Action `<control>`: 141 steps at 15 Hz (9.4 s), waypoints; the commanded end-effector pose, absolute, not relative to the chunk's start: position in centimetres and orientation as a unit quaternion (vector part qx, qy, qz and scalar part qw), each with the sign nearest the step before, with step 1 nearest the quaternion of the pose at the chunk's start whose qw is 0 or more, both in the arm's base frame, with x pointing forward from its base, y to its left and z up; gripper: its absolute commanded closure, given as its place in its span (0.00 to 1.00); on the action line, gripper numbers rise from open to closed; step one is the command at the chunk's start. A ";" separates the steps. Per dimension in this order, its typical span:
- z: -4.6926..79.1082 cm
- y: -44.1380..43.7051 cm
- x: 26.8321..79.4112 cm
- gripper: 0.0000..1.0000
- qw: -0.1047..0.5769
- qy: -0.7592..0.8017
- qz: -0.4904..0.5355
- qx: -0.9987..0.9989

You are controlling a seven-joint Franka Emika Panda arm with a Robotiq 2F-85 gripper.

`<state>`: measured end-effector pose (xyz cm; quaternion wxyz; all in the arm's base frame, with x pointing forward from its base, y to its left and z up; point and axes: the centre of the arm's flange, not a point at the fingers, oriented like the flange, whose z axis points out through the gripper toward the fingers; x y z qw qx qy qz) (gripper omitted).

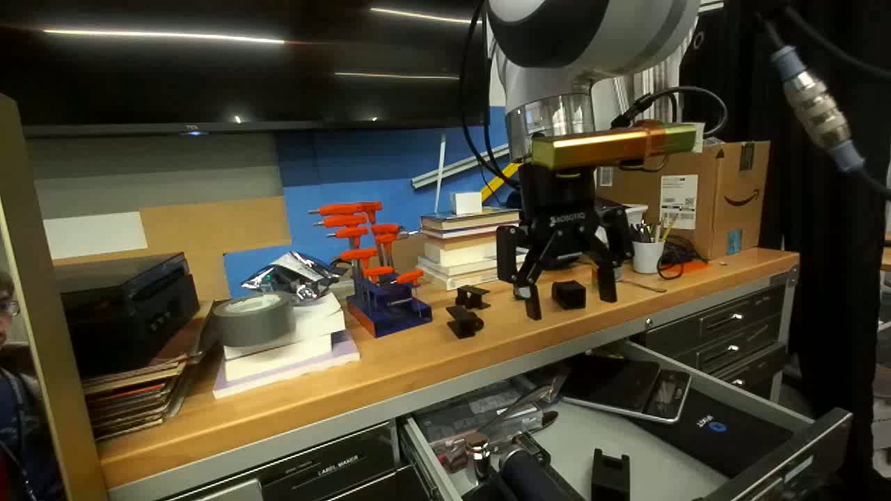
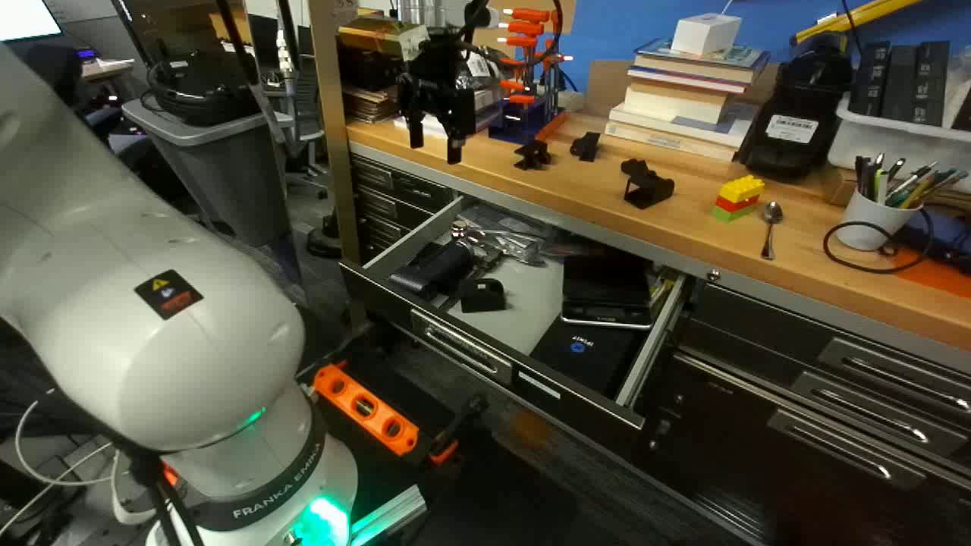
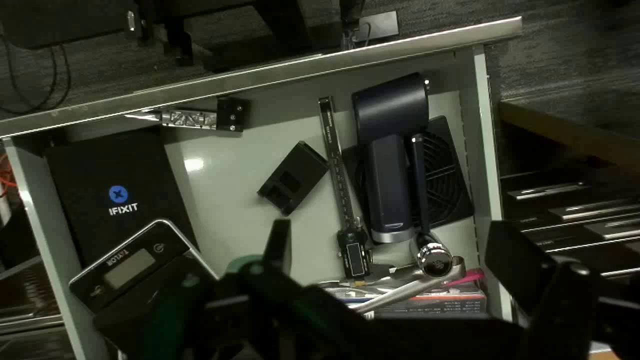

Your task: Pick up the black objects from the countertop and put them inside the open drawer then close the drawer

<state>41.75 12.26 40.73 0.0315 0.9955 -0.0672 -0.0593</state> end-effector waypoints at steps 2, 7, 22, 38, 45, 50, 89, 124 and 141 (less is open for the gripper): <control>41.2 12.3 41.9 0.00 0.030 -0.067 -0.054 0.996; 41.1 12.0 42.1 0.00 0.035 -0.068 -0.048 0.996; 37.5 -11.1 52.1 0.00 0.043 -0.118 0.167 0.978; 32.6 -15.5 64.4 0.00 -0.038 -0.071 0.144 0.986; 31.3 -17.5 66.5 0.00 -0.050 -0.058 0.124 0.989; 31.3 -16.9 67.8 0.00 -0.060 -0.050 0.115 0.990; 24.0 3.4 46.4 0.72 -0.063 -0.099 0.002 0.993; 33.4 0.2 57.3 0.00 -0.019 -0.047 0.044 0.998; 33.0 9.4 68.1 0.00 -0.130 0.068 0.056 0.988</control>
